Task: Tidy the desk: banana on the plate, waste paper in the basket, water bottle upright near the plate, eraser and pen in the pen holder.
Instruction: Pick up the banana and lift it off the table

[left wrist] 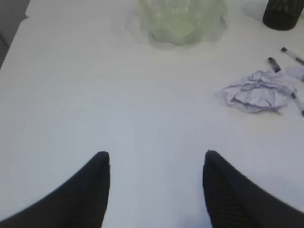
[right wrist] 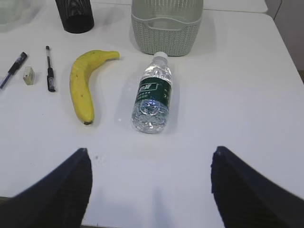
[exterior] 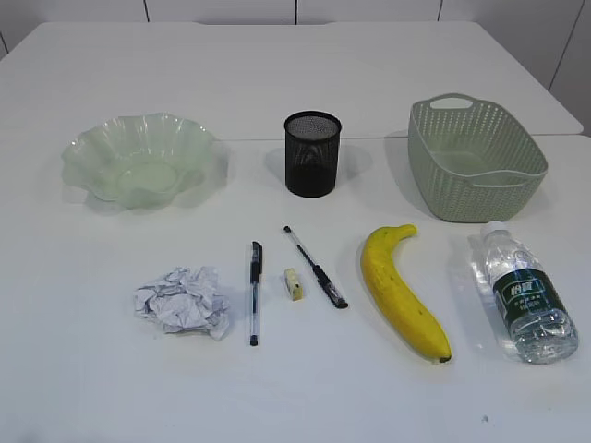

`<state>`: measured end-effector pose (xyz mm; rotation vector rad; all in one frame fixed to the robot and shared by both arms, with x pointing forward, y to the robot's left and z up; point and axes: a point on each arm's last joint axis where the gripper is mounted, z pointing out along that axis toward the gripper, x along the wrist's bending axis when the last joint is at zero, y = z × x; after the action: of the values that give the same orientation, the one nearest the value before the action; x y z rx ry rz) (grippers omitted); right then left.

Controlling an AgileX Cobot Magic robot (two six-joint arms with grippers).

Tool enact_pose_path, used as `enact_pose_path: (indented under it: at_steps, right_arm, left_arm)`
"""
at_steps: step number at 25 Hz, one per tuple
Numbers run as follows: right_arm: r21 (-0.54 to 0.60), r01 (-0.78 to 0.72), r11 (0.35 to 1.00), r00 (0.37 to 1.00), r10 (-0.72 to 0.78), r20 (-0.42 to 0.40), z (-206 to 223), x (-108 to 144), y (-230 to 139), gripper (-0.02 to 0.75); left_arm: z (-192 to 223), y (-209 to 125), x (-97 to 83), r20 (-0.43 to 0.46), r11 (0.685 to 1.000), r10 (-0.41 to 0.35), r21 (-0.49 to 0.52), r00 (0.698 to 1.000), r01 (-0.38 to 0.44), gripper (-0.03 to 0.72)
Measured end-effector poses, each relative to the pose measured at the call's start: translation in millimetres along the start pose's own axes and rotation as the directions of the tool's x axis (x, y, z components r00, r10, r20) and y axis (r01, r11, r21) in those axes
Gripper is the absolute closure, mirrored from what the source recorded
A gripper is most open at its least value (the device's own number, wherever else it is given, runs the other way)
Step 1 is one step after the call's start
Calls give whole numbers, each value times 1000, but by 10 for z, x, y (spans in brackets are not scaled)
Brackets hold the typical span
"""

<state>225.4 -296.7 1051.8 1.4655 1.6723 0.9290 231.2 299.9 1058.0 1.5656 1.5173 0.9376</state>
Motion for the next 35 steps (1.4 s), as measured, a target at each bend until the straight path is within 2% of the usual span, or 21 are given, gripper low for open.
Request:
enact_pose_path:
  at_steps: [3,9,14,23,28,35]
  right_arm:
    - [24,-2,1000,1000,2,-9,17,0,60,153]
    - [117,-17,993,999,21,-39,137,5,257,153]
    - [182,-42,982,996,55,-69,241,15,462,153]
    - [323,-148,935,952,223,-210,593,139,882,153]
    - [325,-170,930,947,245,-206,793,116,1154,153]
    - [400,-189,897,937,286,-199,1173,100,1439,153]
  left_arm:
    - [-39,57,-2,2,999,-1,-45,1000,1,256]
    - [-16,87,-3,4,1000,-2,-31,1000,2,257]
    - [118,154,-20,26,998,-19,55,999,17,257]
    - [364,225,-20,30,974,-30,226,999,22,257]
    - [395,243,-19,25,968,-46,249,999,38,257]
    - [383,545,-16,24,969,-52,244,998,45,264]
